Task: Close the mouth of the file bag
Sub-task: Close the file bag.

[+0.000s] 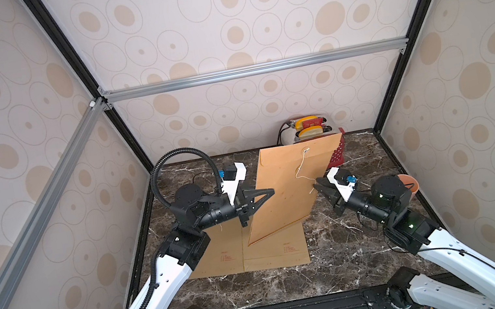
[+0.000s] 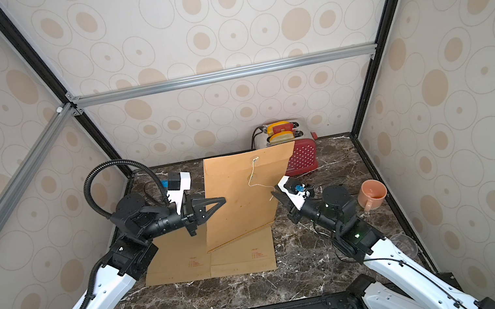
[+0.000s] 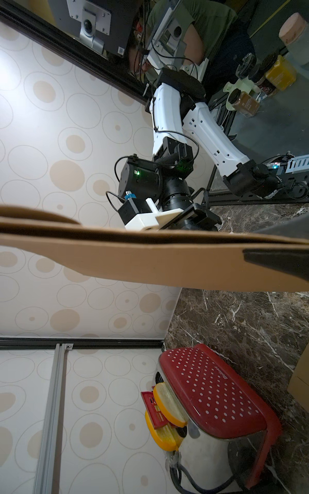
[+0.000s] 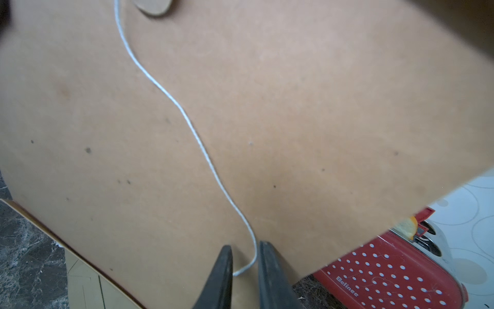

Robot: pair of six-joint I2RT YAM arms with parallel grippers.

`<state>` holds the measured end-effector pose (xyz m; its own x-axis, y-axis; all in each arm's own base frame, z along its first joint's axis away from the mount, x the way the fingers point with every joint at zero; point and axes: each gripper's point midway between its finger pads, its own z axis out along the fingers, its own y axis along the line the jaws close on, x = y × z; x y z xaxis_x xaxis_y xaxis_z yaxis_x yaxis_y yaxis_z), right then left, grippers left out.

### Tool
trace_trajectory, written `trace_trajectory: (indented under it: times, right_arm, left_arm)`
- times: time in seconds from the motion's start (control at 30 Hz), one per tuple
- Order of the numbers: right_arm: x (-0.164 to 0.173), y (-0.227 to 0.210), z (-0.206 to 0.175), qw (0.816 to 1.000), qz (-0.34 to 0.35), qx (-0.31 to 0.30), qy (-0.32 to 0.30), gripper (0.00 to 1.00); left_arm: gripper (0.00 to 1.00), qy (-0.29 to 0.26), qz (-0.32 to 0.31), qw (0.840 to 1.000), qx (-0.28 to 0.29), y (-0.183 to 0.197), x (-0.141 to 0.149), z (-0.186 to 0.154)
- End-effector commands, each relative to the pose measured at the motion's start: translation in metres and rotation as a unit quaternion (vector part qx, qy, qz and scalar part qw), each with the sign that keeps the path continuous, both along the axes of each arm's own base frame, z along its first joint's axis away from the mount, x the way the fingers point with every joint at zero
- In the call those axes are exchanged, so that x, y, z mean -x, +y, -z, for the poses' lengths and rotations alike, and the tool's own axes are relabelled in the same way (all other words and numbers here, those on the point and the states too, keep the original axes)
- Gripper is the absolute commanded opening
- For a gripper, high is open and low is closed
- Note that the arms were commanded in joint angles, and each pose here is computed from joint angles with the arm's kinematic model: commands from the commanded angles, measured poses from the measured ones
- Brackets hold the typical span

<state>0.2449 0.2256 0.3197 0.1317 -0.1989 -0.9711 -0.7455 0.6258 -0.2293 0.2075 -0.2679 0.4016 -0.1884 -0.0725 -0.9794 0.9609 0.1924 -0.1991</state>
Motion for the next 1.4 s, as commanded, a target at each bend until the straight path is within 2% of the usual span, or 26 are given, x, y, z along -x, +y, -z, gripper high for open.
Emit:
trace_trajectory:
  times: [0.0, 0.13, 0.27, 0.4, 0.83, 0.93, 1.07, 1.27, 1.37]
  right_arm:
    - [-0.007, -0.001, -0.001, 1.0, 0.016, -0.009, 0.006, 0.15]
    - [-0.009, -0.004, -0.001, 1.0, 0.028, -0.01, 0.008, 0.07]
    - [0.008, 0.003, -0.003, 0.999, -0.016, -0.03, 0.011, 0.0]
    - [0.029, 0.009, -0.001, 0.996, -0.069, -0.043, 0.034, 0.0]
    - [0.076, 0.016, 0.018, 0.978, -0.17, -0.063, 0.106, 0.0]
    - [0.077, 0.014, 0.022, 0.978, -0.167, -0.059, 0.108, 0.0]
    - [0.077, 0.007, 0.017, 0.984, -0.151, -0.055, 0.081, 0.0]
    - [0.077, 0.008, 0.022, 0.983, -0.153, -0.047, 0.089, 0.0]
    - [0.067, 0.003, 0.012, 0.989, -0.123, -0.058, 0.055, 0.0]
  left_arm:
    - [0.0, -0.028, 0.013, 0.999, 0.016, 0.002, 0.011, -0.016]
    - [0.0, -0.026, 0.014, 0.999, 0.016, 0.002, 0.01, -0.015]
    - [0.0, -0.029, 0.007, 0.999, 0.015, 0.003, 0.009, -0.015]
    - [0.0, -0.029, -0.002, 1.0, 0.012, 0.004, 0.006, -0.012]
    - [0.0, -0.054, -0.044, 0.997, 0.021, 0.012, 0.0, -0.014]
    - [0.0, -0.067, -0.059, 0.996, 0.022, 0.015, 0.0, -0.013]
    - [0.0, -0.076, -0.065, 0.995, 0.023, 0.017, -0.001, -0.014]
    - [0.0, -0.078, -0.06, 0.995, 0.032, 0.017, 0.001, -0.016]
    - [0.0, -0.085, -0.055, 0.994, 0.033, 0.017, 0.004, -0.017]
